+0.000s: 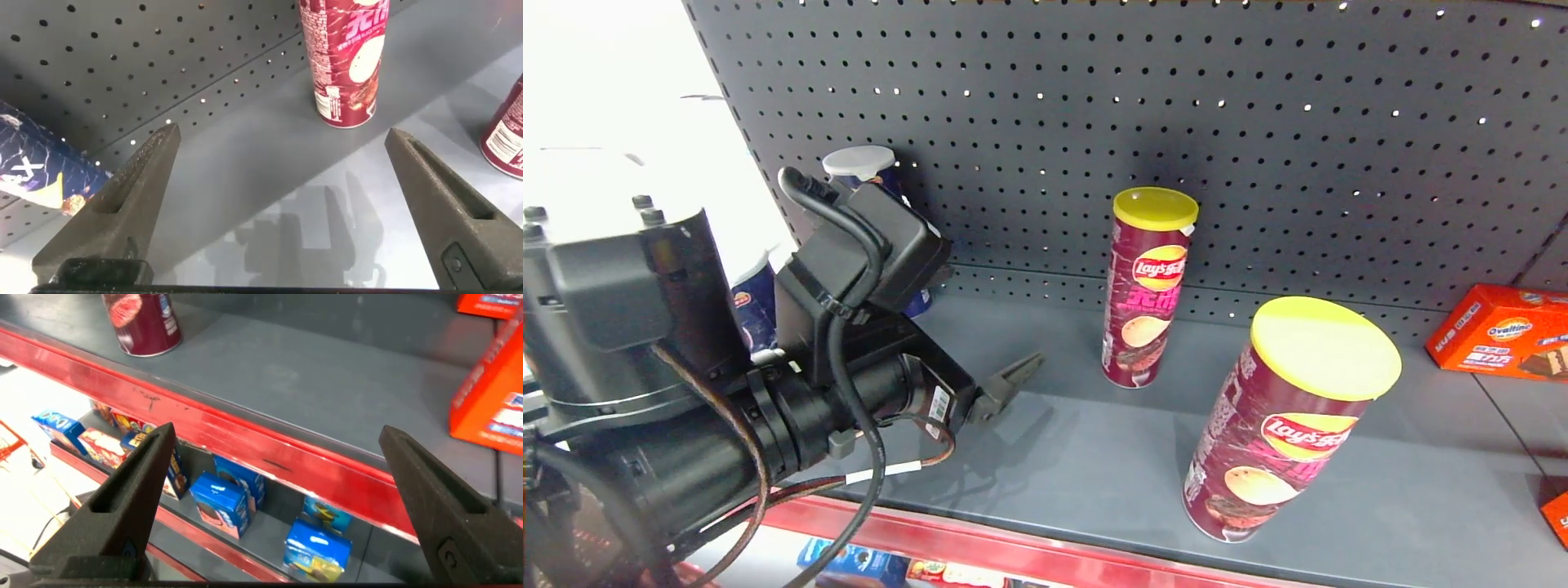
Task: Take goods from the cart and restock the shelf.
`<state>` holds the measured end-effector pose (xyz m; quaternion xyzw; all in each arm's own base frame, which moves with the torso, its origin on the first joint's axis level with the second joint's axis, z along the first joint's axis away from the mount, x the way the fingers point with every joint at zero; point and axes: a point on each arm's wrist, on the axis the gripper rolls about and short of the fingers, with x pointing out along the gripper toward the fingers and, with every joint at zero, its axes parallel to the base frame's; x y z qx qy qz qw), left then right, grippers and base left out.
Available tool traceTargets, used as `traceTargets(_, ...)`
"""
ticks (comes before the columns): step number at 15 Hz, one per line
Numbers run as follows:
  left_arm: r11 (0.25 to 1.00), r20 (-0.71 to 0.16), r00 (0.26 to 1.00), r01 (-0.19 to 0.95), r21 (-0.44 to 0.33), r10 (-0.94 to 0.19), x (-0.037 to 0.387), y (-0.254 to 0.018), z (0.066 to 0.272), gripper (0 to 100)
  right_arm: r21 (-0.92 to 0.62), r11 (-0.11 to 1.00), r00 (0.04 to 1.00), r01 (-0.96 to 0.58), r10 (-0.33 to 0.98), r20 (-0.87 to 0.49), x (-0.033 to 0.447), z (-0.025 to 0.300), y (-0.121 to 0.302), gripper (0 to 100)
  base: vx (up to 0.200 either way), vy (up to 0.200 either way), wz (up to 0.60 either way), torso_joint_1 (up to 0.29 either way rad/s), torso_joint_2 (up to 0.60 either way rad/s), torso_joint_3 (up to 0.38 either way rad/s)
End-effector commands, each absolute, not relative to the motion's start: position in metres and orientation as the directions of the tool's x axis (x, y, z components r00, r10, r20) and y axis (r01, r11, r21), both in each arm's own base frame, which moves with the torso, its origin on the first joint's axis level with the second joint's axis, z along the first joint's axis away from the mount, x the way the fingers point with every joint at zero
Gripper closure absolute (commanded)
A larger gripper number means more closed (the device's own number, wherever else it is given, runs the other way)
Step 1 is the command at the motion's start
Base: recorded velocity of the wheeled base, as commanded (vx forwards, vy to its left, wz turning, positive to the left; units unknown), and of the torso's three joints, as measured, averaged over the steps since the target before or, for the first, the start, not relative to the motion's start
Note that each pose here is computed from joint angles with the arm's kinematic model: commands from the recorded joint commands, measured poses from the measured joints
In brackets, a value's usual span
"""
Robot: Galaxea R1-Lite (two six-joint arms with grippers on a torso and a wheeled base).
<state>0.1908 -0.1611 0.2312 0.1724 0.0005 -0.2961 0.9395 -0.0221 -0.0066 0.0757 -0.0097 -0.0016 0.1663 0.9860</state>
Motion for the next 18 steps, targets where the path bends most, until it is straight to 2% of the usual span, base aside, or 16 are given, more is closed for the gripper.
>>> traceTargets(1, 0.766, -0.105, 0.826, 0.556, 0.322, -0.554, 0.1916, -0.1612, 0.2307, 0, -0.02, 0.944, 0.945, -0.328, 0.328, 0.0, -0.0221, 0.076, -0.0066, 0, 0.0, 0.0, 0.0, 0.0, 0.0, 0.0)
traceTargets(5, 0.769, -0.105, 0.828, 0.552, 0.322, -0.551, 0.1923, -0.1604, 0.2307, 0, -0.021, 0.944, 0.945, -0.328, 0.328, -0.002, -0.022, 0.0756, -0.0066, 0, 0.0, 0.0, 0.0, 0.0, 0.0, 0.0)
traceTargets(8, 0.769, -0.103, 0.828, 0.552, 0.322, -0.551, 0.1924, -0.1604, 0.2311, 0, -0.021, 0.944, 0.945, -0.328, 0.328, 0.0, -0.0221, 0.076, -0.0066, 0, 0.0, 0.0, -0.6, 0.001, 0.0, -0.001)
traceTargets(16, 0.774, -0.099, 0.832, 0.546, 0.32, -0.546, 0.1932, -0.1591, 0.2321, 0, -0.02, 0.944, 0.945, -0.328, 0.328, 0.0, -0.0221, 0.076, -0.0066, 0, 0.0, 0.0, 0.0, 0.0, 0.0, 0.0)
traceTargets(18, 0.782, -0.075, 0.836, 0.537, 0.317, -0.544, 0.1853, -0.1519, 0.238, 0, -0.02, 0.944, 0.945, -0.328, 0.328, 0.0, -0.0221, 0.076, -0.0066, 0, 0.0, 0.0, 0.0, 0.0, 0.0, 0.0)
